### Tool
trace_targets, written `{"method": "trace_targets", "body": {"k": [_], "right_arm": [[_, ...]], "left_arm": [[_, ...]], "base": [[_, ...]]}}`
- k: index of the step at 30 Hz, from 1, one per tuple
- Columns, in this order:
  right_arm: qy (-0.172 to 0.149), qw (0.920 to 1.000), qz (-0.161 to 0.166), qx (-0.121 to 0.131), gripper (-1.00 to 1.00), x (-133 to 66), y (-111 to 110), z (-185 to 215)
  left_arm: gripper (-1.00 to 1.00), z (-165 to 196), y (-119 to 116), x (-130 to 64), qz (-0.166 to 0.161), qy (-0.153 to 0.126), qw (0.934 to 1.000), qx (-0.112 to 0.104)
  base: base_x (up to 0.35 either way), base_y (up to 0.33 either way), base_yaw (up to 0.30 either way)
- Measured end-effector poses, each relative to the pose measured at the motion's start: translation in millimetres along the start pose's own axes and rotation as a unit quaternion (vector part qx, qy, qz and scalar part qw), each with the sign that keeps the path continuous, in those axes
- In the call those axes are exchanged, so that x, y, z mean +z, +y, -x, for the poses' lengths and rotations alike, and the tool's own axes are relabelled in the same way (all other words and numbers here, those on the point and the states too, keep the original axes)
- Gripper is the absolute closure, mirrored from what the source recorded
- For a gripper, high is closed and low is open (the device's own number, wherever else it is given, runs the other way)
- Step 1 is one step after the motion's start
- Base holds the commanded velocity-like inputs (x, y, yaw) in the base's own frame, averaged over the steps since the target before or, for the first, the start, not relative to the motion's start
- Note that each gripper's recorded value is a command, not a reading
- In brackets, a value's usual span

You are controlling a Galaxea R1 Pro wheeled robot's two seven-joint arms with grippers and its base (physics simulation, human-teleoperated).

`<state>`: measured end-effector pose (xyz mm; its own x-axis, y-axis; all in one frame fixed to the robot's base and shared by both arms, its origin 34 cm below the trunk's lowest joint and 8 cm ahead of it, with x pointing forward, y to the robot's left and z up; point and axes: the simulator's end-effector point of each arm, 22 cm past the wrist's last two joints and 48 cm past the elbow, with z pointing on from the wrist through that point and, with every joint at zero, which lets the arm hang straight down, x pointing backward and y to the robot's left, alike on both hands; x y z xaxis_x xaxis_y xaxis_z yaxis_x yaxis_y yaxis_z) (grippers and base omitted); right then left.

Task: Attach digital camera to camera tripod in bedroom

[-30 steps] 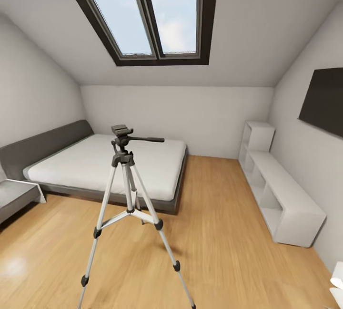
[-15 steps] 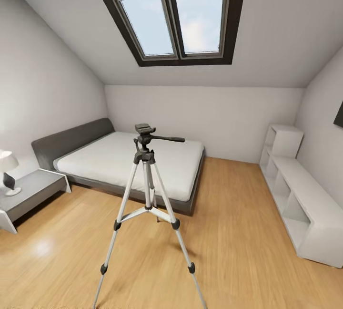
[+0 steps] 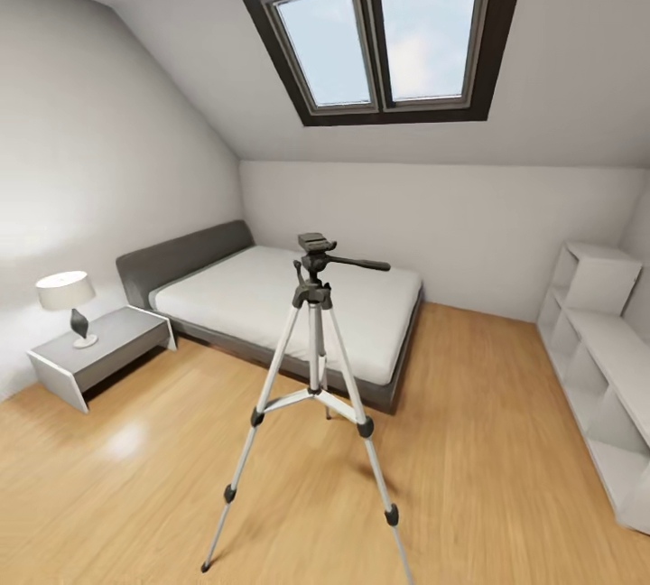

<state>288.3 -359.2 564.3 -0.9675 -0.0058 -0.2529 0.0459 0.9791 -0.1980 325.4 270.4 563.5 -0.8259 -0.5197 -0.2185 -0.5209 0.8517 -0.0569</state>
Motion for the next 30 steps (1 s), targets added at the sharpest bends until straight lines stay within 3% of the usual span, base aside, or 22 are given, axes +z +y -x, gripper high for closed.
{"method": "trace_targets", "body": {"k": [23, 30], "right_arm": [[-0.001, 1.0, -0.001, 0.0, -1.0, 0.0, -0.7, 0.3], [-0.001, 1.0, 0.0, 0.0, -1.0, 0.1, -1.0, 0.3]], "left_arm": [[1.0, -0.4, -0.4, 0.0, 0.0, 0.0, 1.0, 0.0], [1.0, -3.3, -4.6, -0.3, -0.003, 0.003, 1.0, -0.006]], "base": [[0.0, 0.0, 0.266], [0.0, 0.0, 0.104]]}}
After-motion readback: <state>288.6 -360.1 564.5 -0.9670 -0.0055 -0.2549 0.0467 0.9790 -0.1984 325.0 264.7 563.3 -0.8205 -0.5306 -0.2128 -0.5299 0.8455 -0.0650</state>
